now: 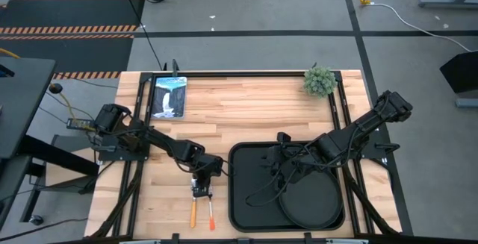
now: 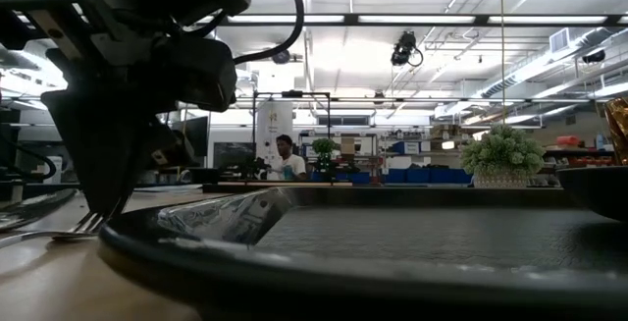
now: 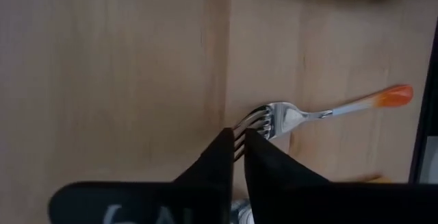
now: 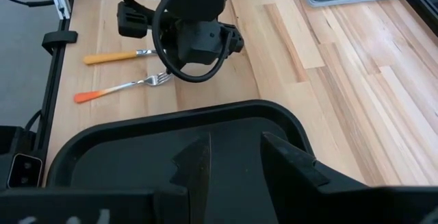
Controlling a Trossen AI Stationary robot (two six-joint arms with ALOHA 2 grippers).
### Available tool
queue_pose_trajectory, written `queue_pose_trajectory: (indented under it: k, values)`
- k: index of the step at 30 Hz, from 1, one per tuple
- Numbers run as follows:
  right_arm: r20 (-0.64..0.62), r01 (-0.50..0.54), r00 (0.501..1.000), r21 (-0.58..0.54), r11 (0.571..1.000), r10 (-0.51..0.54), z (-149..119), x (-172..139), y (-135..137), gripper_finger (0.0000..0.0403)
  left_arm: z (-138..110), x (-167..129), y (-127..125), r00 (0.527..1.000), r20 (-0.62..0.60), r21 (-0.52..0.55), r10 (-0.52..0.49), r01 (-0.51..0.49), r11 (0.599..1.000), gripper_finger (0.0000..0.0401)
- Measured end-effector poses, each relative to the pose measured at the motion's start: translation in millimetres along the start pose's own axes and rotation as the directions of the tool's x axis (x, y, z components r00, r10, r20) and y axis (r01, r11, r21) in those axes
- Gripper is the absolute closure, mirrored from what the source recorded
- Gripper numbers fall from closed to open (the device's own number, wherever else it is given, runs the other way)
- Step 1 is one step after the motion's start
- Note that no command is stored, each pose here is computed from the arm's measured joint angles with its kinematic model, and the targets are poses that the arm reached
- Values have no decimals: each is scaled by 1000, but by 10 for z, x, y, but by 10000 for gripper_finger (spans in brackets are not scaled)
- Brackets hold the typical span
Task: Pick and place plate/cup/fork/spoon on tray
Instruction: Put the orange fork on the black tray
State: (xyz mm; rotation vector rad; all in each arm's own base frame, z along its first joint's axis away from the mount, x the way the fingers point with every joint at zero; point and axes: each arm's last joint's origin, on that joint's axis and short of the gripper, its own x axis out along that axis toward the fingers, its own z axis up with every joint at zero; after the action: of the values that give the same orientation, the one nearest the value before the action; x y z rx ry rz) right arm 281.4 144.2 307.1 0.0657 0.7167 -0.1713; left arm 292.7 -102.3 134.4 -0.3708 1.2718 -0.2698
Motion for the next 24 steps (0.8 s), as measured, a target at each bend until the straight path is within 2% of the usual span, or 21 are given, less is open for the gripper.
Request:
queue_pose_trajectory:
  k: [9, 17, 24]
  values:
    - [-7, -12, 1000, 7, 1000, 12, -2, 0, 3, 268, 63, -66, 87, 999, 12, -51, -47, 47, 998, 382]
    - [-31, -21, 999, -1, 1000, 21, -20, 0, 0, 268, 113, -144, 197, 979, -23, -100, -201, 198, 975, 389]
    - [-43, -15, 999, -8, 1000, 14, -33, -1, -7, 268, 138, -170, 262, 978, -14, -73, -209, 208, 975, 398]
